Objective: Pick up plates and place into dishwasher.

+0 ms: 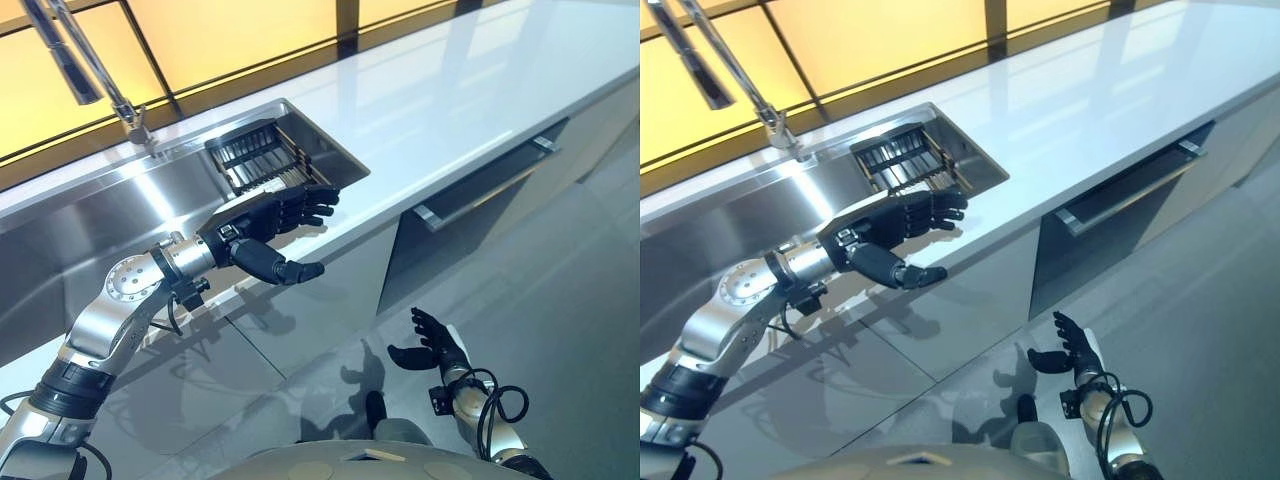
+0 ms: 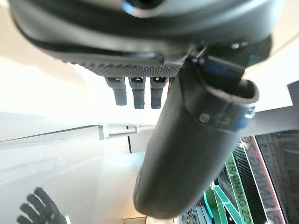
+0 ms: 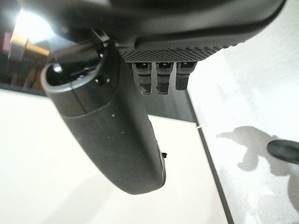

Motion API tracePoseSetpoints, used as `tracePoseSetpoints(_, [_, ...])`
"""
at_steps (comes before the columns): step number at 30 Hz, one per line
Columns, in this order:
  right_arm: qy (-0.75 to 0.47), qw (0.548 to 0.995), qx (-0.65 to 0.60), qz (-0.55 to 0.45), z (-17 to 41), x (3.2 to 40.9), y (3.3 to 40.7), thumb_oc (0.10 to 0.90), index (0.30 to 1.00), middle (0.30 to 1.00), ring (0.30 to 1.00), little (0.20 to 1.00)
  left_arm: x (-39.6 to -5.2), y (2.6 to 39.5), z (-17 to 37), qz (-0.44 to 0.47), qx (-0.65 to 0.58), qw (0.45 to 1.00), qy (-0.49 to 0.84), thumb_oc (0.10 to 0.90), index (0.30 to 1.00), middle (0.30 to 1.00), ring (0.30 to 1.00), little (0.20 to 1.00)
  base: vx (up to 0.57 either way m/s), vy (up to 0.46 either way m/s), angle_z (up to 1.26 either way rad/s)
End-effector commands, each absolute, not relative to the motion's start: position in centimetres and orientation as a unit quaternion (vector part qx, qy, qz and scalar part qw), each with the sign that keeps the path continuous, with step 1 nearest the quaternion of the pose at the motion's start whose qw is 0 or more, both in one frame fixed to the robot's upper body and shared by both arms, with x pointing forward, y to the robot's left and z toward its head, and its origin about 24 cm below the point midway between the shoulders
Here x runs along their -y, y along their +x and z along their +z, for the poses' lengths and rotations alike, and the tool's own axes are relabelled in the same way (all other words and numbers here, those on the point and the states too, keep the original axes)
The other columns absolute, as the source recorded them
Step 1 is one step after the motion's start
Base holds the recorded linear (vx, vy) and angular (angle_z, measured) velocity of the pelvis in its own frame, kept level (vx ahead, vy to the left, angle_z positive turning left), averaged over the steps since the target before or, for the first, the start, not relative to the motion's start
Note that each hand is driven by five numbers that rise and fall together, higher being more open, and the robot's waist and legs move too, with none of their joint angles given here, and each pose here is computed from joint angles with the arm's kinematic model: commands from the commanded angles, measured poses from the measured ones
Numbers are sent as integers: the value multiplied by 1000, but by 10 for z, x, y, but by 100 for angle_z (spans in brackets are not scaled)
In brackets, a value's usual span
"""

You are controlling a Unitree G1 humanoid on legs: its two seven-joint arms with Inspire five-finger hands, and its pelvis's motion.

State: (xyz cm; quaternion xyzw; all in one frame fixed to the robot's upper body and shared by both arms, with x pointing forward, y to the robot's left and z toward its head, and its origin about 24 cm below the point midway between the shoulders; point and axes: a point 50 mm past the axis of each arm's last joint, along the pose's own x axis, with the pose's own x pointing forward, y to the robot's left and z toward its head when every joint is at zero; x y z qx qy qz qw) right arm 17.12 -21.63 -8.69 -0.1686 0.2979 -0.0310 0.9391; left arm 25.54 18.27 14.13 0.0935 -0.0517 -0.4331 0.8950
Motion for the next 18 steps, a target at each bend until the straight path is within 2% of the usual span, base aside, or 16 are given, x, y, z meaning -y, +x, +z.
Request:
tracePoseSetpoints(1, [-172, 960, -218, -27, -61, 213, 208, 800, 900, 900, 900, 900, -169, 250, 164, -483, 111, 862, 113, 800, 900, 900, 900, 900, 8, -14, 9])
tracePoseSetpoints(9, [-191, 952, -240, -6, -67, 214, 212, 800, 900, 900, 900, 900, -155, 231, 123, -547, 20, 835, 57, 800, 900, 900, 900, 900, 13, -24, 21])
tracePoseSetpoints(18, [-204, 942, -266, 10, -75, 219, 214, 800, 900, 900, 900, 900, -168, 215, 76, -496, -55, 867, 11, 800, 900, 900, 900, 900, 1, -29, 22])
